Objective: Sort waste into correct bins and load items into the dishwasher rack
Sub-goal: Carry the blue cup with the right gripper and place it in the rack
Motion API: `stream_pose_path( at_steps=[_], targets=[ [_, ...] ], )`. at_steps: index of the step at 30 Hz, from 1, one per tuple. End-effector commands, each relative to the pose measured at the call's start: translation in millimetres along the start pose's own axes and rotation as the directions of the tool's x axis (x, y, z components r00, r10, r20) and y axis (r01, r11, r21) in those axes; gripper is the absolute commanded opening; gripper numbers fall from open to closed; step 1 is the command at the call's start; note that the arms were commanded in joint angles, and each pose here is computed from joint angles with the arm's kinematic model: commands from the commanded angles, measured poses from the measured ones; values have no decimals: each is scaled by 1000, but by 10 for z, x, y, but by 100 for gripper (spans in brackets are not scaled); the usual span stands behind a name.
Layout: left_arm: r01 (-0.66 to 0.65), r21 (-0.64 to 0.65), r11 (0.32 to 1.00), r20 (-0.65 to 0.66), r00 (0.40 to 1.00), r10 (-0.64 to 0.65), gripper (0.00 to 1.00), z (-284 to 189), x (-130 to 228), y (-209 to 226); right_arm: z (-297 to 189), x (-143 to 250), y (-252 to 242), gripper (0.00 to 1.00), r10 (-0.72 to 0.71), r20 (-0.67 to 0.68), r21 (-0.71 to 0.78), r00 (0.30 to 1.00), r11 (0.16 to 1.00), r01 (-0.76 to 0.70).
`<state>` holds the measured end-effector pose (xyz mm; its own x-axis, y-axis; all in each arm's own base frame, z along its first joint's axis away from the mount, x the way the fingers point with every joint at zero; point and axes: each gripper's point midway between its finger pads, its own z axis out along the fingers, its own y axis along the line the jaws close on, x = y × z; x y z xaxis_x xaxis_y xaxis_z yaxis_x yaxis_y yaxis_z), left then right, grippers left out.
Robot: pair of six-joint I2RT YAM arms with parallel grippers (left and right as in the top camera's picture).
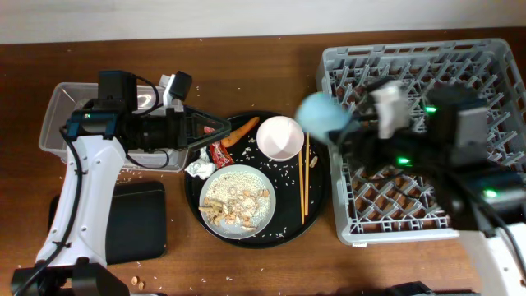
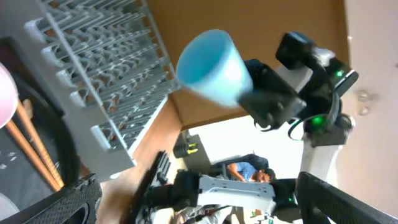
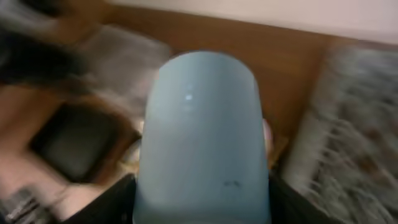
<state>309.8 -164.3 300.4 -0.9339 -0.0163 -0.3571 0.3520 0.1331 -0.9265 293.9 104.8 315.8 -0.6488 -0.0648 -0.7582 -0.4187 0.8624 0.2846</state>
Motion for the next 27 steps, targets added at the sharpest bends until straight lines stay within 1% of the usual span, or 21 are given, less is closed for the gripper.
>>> stream_pose_path(
  at_steps=[1, 2, 3, 4, 6, 8, 12, 13, 14, 18, 19, 20, 21, 22, 24, 25, 26, 27],
  targets=[
    [-13, -56, 998, 1, 1000, 13, 99, -10, -12, 100, -287, 330, -1109, 59, 311, -1, 467, 951, 841, -274],
    [-13, -57, 998, 1, 1000, 13, 99, -10, -12, 100, -396, 559, -1395, 59, 447, 5, 566, 894, 736, -371],
    [-13, -57, 998, 1, 1000, 13, 99, -10, -12, 100, -463, 719, -1586, 59, 535, 17, 625, 845, 654, -426],
    [-13, -57, 998, 1, 1000, 13, 99, -10, -12, 100, -509, 845, -1734, 59, 596, 27, 666, 802, 588, -459],
    [-13, -59, 998, 1, 1000, 13, 99, -11, -12, 104, -509, 1162, -2097, 57, 725, 22, 729, 689, 460, -507],
    [-13, -59, 998, 1, 1000, 13, 99, -11, -12, 105, -421, 1301, -2241, 57, 771, -1, 745, 637, 426, -514],
    [-13, -59, 998, 1, 1000, 13, 99, -11, -12, 104, -118, 1587, -2315, 57, 833, -120, 760, 539, 426, -490],
    [-13, -59, 998, 1, 1000, 13, 99, -11, -12, 105, -87, 1623, -2311, 60, 840, -135, 761, 525, 427, -488],
    [-13, -68, 998, 0, 1000, 13, 99, -11, -11, 120, -61, 1609, -2272, 62, 842, -145, 744, 519, 439, -504],
    [-13, -86, 996, 0, 1000, 13, 99, -14, -11, 150, -106, 1481, -2285, 63, 826, -116, 735, 552, 445, -512],
    [-13, -86, 996, 0, 1000, 13, 99, -14, -11, 150, -97, 1453, -2304, 66, 821, -108, 731, 560, 447, -515],
    [-13, -86, 996, 0, 1000, 13, 99, -14, -11, 150, -91, 1425, -2325, 75, 816, -99, 729, 569, 449, -517],
    [-13, -85, 996, 0, 1000, 13, 99, -13, -10, 150, -98, 1380, -2340, 80, 811, -90, 726, 579, 451, -519],
    [-13, -85, 996, 0, 1000, 13, 99, -13, -10, 150, -106, 1334, -2342, 83, 806, -83, 721, 586, 455, -523],
    [-13, -85, 996, 0, 1000, 13, 99, -13, -10, 150, -146, 1223, -2324, 84, 797, -69, 709, 600, 462, -532],
    [-13, -90, 996, 0, 1000, 13, 99, -13, -10, 157, -154, 1149, -2288, 85, 787, -73, 689, 612, 484, -539],
    [-13, -119, 993, -1, 1000, 13, 99, -19, -10, 208, -158, 1040, -2204, 85, 778, -79, 650, 624, 515, -560],
    [-14, -184, 983, -7, 1000, 13, 99, -23, -1, 318, -164, 969, -2142, 85, 771, -83, 622, 631, 535, -571]
  ],
)
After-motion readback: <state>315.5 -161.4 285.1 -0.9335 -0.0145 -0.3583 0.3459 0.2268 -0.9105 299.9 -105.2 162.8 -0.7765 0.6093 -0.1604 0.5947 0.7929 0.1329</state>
